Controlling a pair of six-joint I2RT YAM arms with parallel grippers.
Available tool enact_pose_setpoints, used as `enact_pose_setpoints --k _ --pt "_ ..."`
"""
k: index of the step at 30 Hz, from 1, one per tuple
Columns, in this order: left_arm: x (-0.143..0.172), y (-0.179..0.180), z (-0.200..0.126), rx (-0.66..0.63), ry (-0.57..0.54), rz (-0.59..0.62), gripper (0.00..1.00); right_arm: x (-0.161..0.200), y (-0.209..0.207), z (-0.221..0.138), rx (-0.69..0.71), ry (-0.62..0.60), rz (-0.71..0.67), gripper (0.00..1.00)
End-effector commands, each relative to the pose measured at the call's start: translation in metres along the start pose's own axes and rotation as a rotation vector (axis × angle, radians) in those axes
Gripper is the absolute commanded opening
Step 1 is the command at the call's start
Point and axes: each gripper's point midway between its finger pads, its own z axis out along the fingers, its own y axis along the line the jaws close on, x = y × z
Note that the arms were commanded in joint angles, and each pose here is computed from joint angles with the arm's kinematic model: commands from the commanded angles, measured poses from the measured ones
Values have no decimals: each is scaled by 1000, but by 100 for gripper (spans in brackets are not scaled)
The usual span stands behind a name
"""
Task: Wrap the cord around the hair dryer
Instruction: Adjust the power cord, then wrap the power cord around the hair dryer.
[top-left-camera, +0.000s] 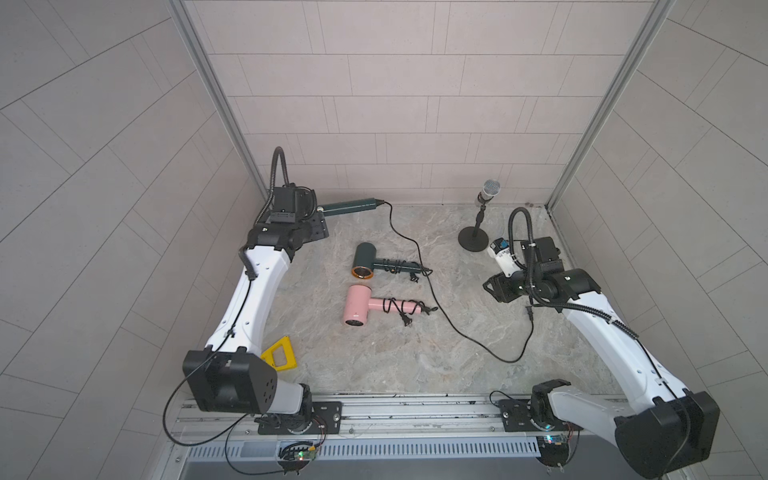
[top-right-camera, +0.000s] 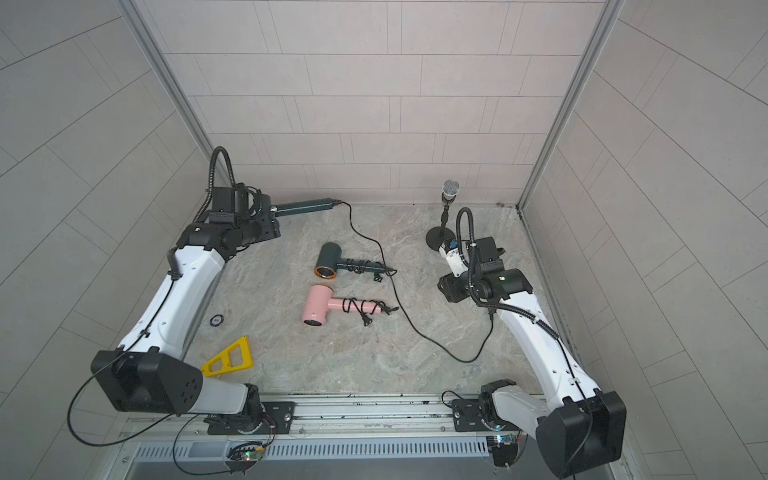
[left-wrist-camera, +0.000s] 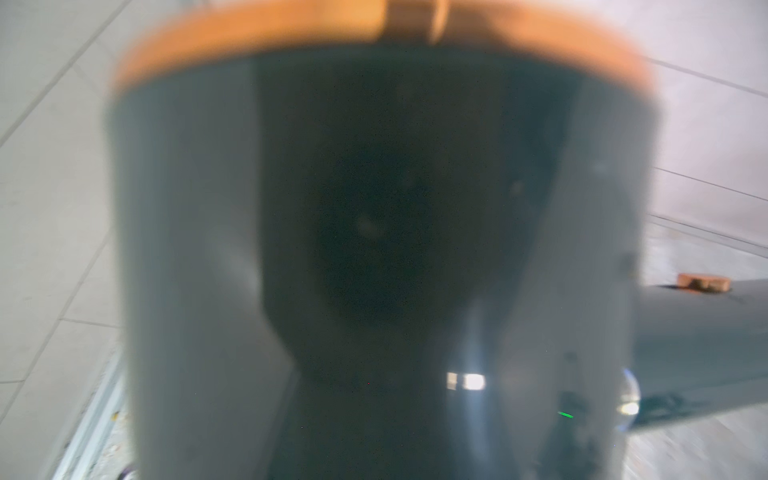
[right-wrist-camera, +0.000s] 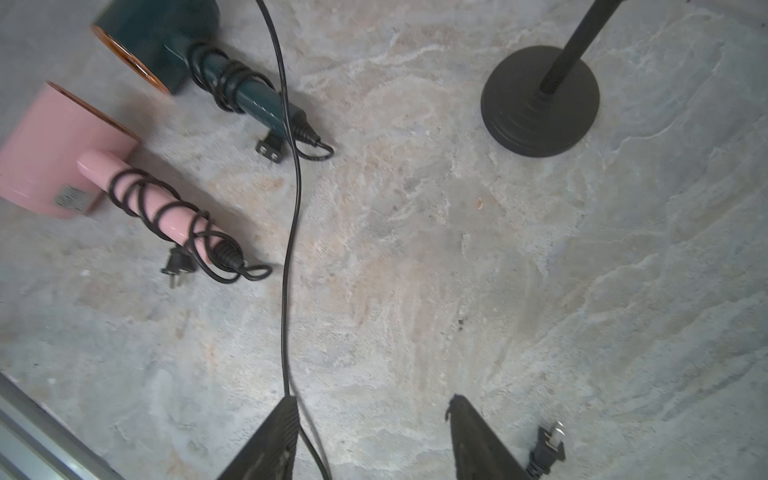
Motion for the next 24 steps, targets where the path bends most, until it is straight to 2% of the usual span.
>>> enact_pose_setpoints --k 1,4,7,11,18,21,22,24 --pt "-17 -34 -44 174 -53 -30 0 -33 21 -16 -106 -179 8 61" --pt "-20 -52 -61 262 -56 -46 0 -37 37 -6 -219 -256 62 62" --pt "-25 -68 -78 338 -63 -61 0 -36 34 9 -230 -321 111 60" --pt "-34 -85 -101 431 -86 -89 0 -38 49 24 -318 -366 166 56" --pt "-45 -103 -129 507 -118 -90 0 -24 71 61 -347 -314 172 58" --pt "-43 -109 -135 527 -116 -86 0 -34 69 71 -314 -350 196 60" --pt "-42 -111 -136 534 -111 -89 0 -27 62 81 -276 -349 229 60" --pt "-39 -114 -138 551 -105 -93 0 -39 50 85 -227 -413 270 60"
